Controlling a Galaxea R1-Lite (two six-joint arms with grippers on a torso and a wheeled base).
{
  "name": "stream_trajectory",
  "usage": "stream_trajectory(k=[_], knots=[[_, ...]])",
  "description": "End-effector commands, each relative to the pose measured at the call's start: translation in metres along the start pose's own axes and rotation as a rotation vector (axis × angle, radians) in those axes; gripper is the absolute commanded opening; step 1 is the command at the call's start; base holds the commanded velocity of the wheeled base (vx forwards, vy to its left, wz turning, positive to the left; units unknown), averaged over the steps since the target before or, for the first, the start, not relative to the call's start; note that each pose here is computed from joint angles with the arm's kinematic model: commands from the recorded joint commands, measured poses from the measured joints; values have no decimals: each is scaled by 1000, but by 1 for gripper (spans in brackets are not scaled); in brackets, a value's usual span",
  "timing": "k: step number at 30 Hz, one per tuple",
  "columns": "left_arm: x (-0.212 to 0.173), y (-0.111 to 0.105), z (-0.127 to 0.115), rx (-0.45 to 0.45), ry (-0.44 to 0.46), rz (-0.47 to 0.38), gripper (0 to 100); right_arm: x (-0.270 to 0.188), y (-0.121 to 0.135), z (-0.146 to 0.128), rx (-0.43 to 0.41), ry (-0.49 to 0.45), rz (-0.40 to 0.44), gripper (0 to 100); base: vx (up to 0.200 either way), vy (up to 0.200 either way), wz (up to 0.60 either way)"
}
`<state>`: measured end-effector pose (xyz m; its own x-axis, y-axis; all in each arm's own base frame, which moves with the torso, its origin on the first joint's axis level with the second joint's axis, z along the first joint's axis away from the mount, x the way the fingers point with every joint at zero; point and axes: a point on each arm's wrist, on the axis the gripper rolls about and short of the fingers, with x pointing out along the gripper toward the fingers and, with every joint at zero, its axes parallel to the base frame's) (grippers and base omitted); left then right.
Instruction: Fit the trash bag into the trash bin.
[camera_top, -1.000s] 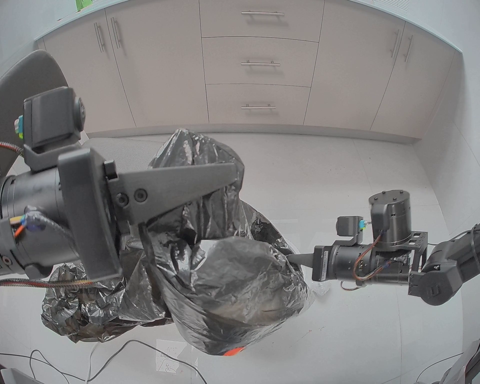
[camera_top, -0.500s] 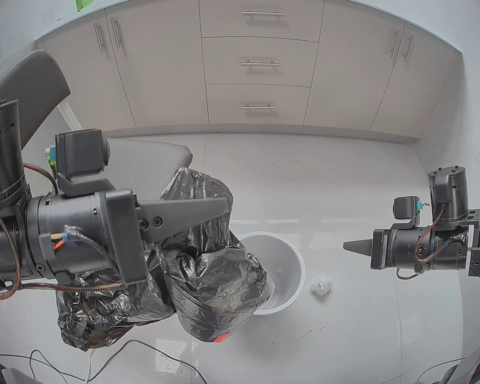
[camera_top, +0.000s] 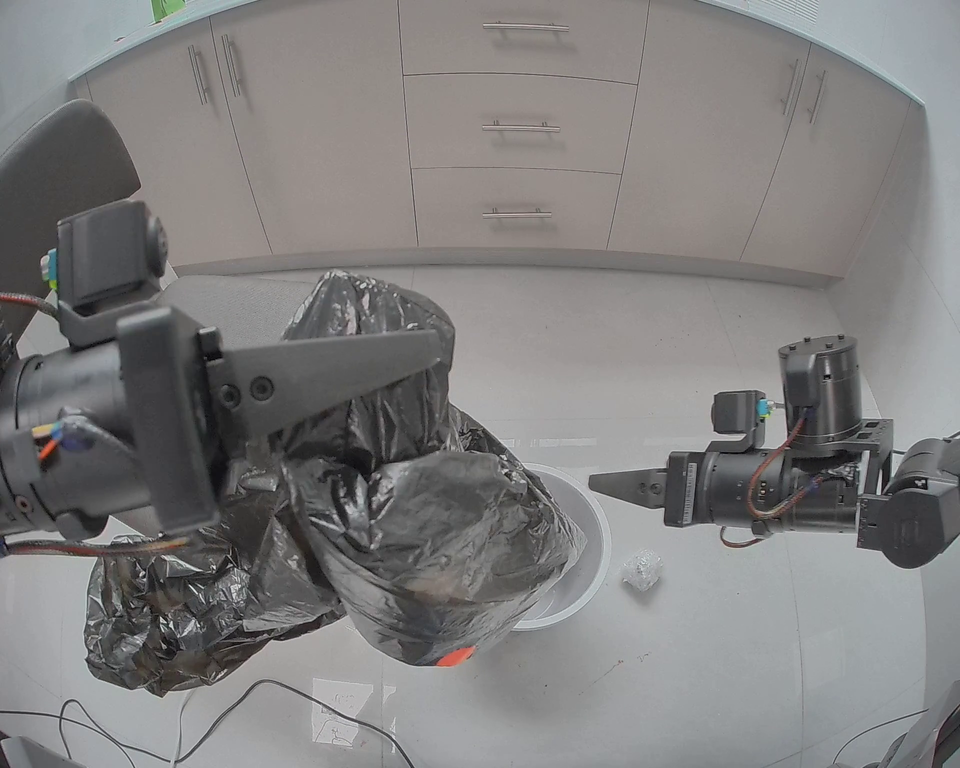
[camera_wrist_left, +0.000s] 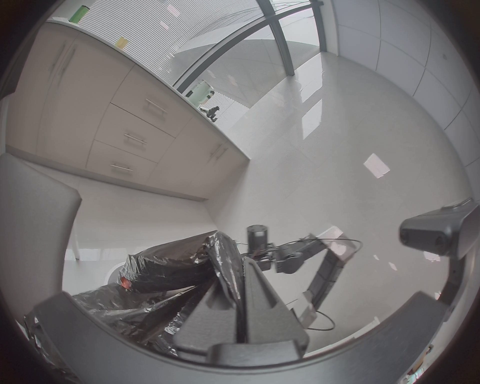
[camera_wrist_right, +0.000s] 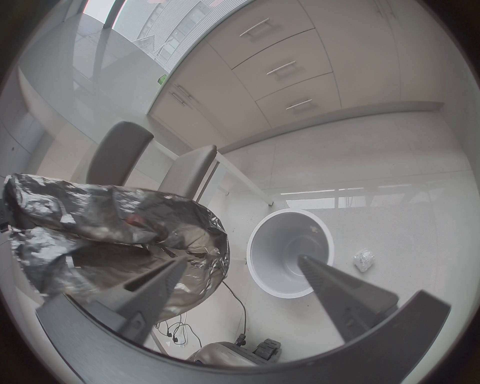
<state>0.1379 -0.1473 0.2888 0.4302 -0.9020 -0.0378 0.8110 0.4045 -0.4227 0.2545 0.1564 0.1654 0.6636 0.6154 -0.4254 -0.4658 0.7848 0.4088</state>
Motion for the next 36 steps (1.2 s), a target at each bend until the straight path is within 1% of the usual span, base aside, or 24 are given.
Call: stream_trajectory(k=[1, 2, 4, 6, 15, 16, 17, 20, 25, 31, 36], knots=[[-14, -10, 6, -12, -34, -54, 0, 34, -1, -13, 4, 71, 7, 100, 0, 0, 0], [-16, -11, 7, -46, -29, -78, 0, 38, 1, -14, 1, 79, 14, 100, 0, 0, 0], [-16, -11, 7, -80, -17, -99, 0, 42, 3, -15, -2, 87, 18, 100, 0, 0, 0], [-16, -11, 6, -97, -7, -112, 0, 47, 4, -16, -4, 90, 21, 100, 0, 0, 0], [-16, -12, 7, -94, -15, -126, 0, 54, 7, -11, -6, 82, 41, 100, 0, 0, 0], [-16, -12, 7, -94, -15, -126, 0, 53, 13, -12, 5, 104, 97, 100, 0, 0, 0], [-16, -11, 6, -94, -14, -126, 0, 52, 17, -12, 26, 116, 124, 100, 0, 0, 0], [-16, -12, 7, -94, -15, -126, 0, 49, 24, -15, 68, 141, 164, 100, 0, 0, 0], [-16, -11, 6, -94, -14, -126, 0, 45, 25, -17, 80, 165, 179, 100, 0, 0, 0], [-16, -11, 6, -94, -15, -126, 0, 44, 24, -23, 102, 257, 200, 100, 0, 0, 0], [-16, -11, 6, -94, -14, -126, 0, 56, 21, -27, 107, 276, 199, 100, 0, 0, 0]])
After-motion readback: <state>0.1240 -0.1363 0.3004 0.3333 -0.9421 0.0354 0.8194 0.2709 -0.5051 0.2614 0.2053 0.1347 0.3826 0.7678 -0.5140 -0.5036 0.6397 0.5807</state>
